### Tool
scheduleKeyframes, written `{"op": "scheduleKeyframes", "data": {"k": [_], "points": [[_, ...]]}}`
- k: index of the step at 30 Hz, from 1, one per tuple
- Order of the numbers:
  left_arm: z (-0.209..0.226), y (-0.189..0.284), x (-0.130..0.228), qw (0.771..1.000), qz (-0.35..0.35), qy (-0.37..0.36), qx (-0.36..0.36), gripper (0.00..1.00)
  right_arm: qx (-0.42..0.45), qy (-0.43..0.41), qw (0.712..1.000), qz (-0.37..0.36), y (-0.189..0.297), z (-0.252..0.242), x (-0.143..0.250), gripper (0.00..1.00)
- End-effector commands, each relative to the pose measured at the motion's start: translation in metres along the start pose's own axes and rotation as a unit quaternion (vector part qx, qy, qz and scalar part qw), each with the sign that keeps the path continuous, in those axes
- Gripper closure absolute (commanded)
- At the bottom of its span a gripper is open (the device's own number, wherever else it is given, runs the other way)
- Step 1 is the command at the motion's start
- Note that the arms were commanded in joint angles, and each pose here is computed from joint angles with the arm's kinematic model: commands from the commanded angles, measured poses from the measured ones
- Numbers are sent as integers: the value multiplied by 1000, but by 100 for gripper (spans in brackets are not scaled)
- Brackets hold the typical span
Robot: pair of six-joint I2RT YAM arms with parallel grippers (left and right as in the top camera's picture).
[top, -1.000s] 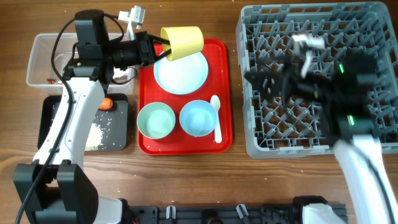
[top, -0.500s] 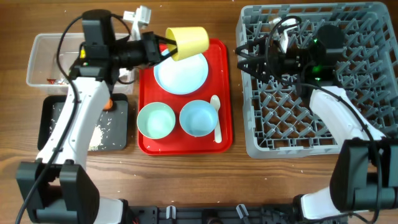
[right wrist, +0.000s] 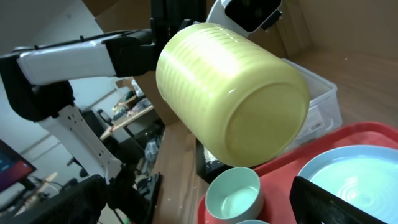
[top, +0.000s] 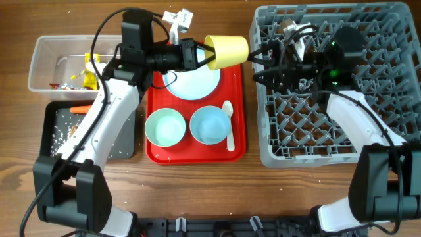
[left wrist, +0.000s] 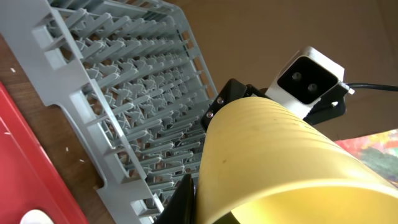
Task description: Sort waste into correct bins and load items into the dishwasher rack
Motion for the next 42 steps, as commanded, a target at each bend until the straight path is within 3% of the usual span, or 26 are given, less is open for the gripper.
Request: {"op": "scheduleKeyframes", "data": {"k": [1, 10, 25, 32, 42], "points": [[-3, -2, 2, 999, 21, -10, 34, 96, -28, 64, 997, 15, -2, 2, 0, 4], [-13, 0, 9, 995, 55, -6, 88, 96, -35, 103, 994, 18, -7, 4, 0, 1], [-17, -7, 15, 993, 69, 0, 93, 96, -63, 159, 985, 38, -30, 29, -14, 1], [-17, -7, 15, 993, 70, 1, 93, 96, -62, 152, 986, 40, -31, 34, -17, 11], [-17, -7, 15, 993, 70, 1, 93, 96, -84, 169, 981, 47, -45, 38, -13, 10]]}}
Point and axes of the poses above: each gripper's point midway between its finger pads, its own y axis back along the fingers, its own z axis along the line the jaws close on, x = y × z, the point moved 8 cm from there along y, back along the fingers, and after that the axes turned 3 degrees about -y, right-handed, at the moved point
